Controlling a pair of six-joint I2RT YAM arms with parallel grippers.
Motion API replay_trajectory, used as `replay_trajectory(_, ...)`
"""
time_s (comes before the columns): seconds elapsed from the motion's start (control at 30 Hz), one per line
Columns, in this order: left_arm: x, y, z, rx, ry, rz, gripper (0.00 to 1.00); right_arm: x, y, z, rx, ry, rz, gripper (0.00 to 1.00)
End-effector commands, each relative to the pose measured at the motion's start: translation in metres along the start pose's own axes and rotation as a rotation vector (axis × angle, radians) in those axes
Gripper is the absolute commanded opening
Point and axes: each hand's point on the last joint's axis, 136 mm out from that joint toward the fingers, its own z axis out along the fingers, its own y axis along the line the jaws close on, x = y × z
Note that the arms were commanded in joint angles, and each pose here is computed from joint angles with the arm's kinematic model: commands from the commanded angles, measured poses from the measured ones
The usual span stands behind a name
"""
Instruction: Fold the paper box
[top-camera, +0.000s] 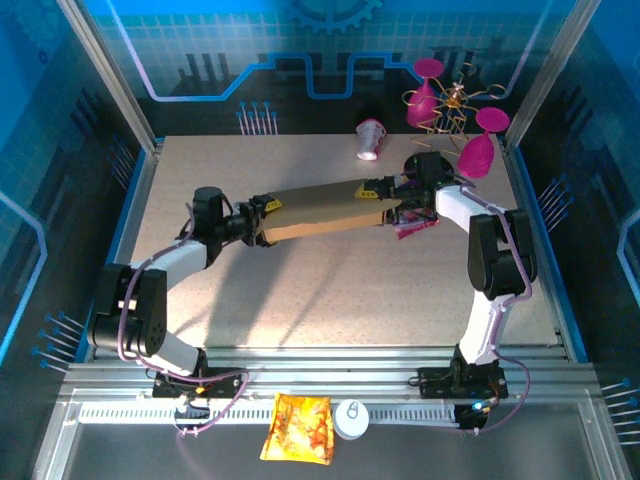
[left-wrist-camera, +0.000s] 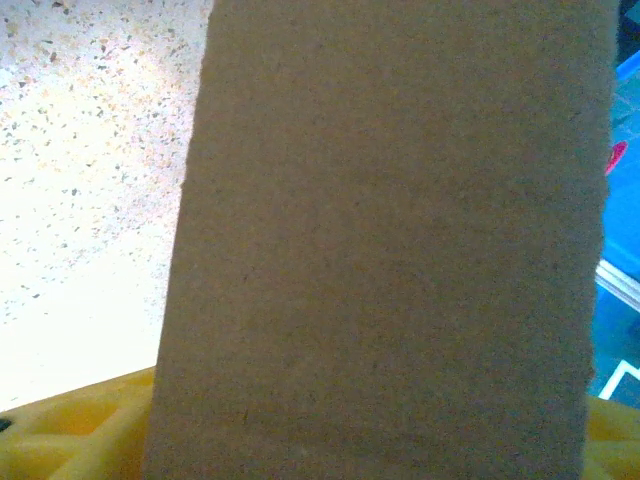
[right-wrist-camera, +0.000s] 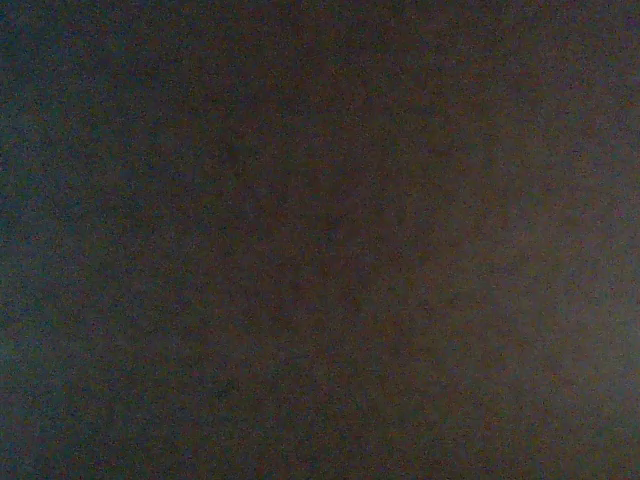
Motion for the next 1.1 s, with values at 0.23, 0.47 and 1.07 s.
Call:
replay_trajectory(0.23,0.008,0.019,-0.009,-0.056,-0.042,-0.11,0.44,-0.001,0.002,0.003,0.005,0.012,-0.02,0.55)
replay_trajectory(0.47,0.007,0.034,-0.022,-0.101,-0.118,-0.231,0.38,-0.003,0.006,-0.026,0.074,-0.136,-0.121,0.82)
replay_trajectory(1.07,0.005,0.087,-0.039,-0.177,-0.165,-0.614,0.38,0.032,0.048,-0.119,0.542,-0.705,-0.983,0.64)
